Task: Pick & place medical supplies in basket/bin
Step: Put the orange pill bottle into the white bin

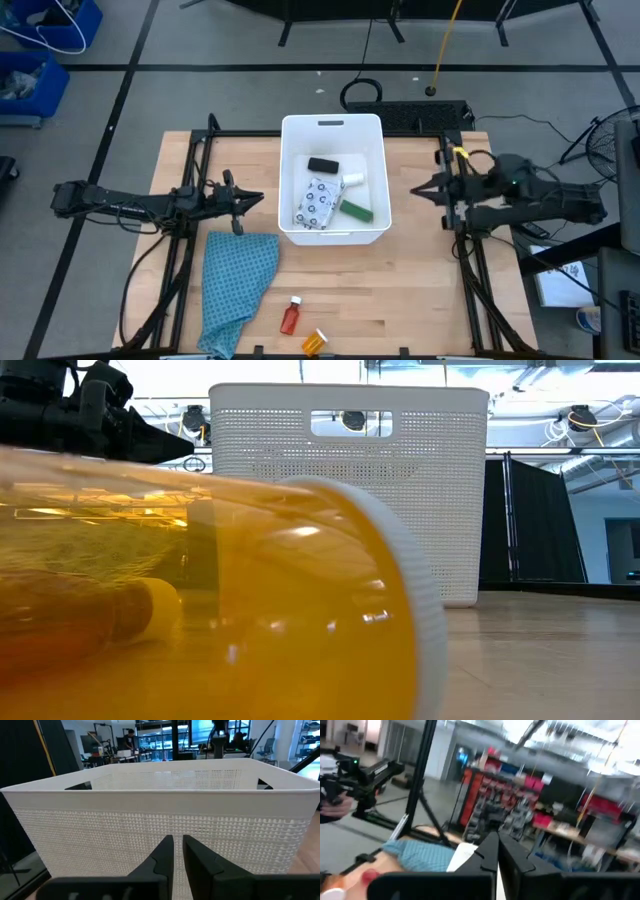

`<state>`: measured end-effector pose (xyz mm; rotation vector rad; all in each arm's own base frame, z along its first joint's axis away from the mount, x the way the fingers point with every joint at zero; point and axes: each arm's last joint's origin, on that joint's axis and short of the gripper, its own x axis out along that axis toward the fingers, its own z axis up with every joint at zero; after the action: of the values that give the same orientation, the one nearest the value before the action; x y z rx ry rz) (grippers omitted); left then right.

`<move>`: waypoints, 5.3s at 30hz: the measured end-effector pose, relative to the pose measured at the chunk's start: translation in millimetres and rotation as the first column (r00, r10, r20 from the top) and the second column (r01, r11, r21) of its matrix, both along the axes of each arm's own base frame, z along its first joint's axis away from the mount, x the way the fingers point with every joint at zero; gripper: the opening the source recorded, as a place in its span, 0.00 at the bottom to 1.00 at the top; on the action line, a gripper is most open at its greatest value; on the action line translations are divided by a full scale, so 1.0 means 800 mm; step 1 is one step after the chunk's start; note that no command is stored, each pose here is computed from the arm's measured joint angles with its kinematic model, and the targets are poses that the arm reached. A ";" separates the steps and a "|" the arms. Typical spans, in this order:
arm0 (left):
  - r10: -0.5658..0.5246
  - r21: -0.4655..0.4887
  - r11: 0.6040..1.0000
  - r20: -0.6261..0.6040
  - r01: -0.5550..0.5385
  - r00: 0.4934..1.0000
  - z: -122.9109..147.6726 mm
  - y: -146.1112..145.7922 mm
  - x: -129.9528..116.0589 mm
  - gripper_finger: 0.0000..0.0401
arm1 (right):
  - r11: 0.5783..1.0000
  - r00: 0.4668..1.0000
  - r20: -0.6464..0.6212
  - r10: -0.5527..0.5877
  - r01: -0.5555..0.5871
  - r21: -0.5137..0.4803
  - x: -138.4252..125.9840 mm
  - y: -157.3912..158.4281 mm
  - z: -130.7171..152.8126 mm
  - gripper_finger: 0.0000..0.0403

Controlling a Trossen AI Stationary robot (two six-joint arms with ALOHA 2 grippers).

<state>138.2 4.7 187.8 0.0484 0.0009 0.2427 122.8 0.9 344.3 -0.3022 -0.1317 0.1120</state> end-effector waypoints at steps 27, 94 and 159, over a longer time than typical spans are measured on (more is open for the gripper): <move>0.001 0.024 1.000 -0.007 -0.001 1.000 0.000 0.000 0.000 0.12 | 0.960 0.761 -0.607 0.230 -0.280 0.013 0.252 0.182 -0.051 0.17; -0.001 -0.033 0.999 -0.027 0.001 1.000 -0.004 0.000 0.000 0.12 | 0.899 0.646 -0.628 0.434 -0.362 0.248 0.324 0.306 -0.273 0.56; 0.000 -0.126 0.992 -0.108 -0.014 0.994 -0.017 0.000 -0.001 0.12 | 0.989 0.957 -0.254 0.138 -0.118 0.093 0.160 0.049 0.056 0.49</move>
<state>137.4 4.7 174.4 -0.0650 0.1236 0.2461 250.8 40.2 388.9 -0.1991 0.1055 0.2738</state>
